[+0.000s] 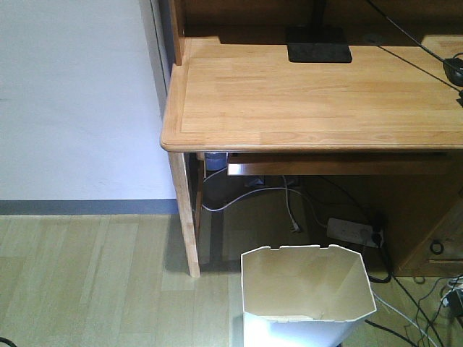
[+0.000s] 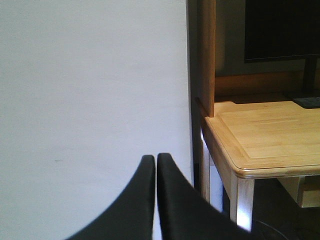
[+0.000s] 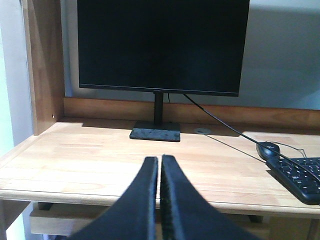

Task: Move trash bin to bedside with robot

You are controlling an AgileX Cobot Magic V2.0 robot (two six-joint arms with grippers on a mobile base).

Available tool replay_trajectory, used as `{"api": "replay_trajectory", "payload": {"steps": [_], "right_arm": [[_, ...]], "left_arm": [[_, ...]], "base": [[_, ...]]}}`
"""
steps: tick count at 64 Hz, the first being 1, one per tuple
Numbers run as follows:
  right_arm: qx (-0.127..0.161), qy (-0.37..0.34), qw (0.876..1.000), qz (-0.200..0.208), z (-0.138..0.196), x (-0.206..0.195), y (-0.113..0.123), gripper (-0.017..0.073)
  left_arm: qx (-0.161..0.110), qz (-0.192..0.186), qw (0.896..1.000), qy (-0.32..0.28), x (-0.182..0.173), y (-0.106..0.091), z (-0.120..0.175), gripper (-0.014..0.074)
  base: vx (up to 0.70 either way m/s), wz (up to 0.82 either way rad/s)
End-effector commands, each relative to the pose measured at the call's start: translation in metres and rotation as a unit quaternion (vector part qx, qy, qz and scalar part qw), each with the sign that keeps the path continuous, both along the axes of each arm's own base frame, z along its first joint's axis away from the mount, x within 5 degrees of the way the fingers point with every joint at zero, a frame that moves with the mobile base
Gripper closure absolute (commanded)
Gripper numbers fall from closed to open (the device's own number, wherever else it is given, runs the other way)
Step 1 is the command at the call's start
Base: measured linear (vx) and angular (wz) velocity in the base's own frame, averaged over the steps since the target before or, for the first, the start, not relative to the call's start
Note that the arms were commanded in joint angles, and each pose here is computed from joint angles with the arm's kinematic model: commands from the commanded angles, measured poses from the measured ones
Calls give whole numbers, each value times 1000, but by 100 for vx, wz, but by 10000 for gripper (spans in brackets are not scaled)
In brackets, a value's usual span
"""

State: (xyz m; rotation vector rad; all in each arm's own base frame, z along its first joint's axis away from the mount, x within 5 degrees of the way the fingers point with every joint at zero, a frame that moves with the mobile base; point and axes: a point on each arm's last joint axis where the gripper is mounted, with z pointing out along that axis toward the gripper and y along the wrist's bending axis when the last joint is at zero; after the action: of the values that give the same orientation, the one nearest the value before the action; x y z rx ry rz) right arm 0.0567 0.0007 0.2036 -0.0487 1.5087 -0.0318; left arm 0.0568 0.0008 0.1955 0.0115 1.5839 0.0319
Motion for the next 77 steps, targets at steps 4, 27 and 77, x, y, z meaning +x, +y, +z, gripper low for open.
{"api": "replay_trajectory", "payload": {"steps": [4,27,77], "right_arm": [[-5,-42,999,-2,7,-2,0,568],[-5,-42,999,-2,7,-2,0,568],[5,-64,998,-1,16,-3,0,568]], "left_arm": [[-11,-4,999,-39,-1,-1,4,600],[-11,-4,999,-39,-1,-1,4,600],[-11,-4,999,-39,-1,-1,4,600]], "base": [[0,0],[0,0],[0,0]]}}
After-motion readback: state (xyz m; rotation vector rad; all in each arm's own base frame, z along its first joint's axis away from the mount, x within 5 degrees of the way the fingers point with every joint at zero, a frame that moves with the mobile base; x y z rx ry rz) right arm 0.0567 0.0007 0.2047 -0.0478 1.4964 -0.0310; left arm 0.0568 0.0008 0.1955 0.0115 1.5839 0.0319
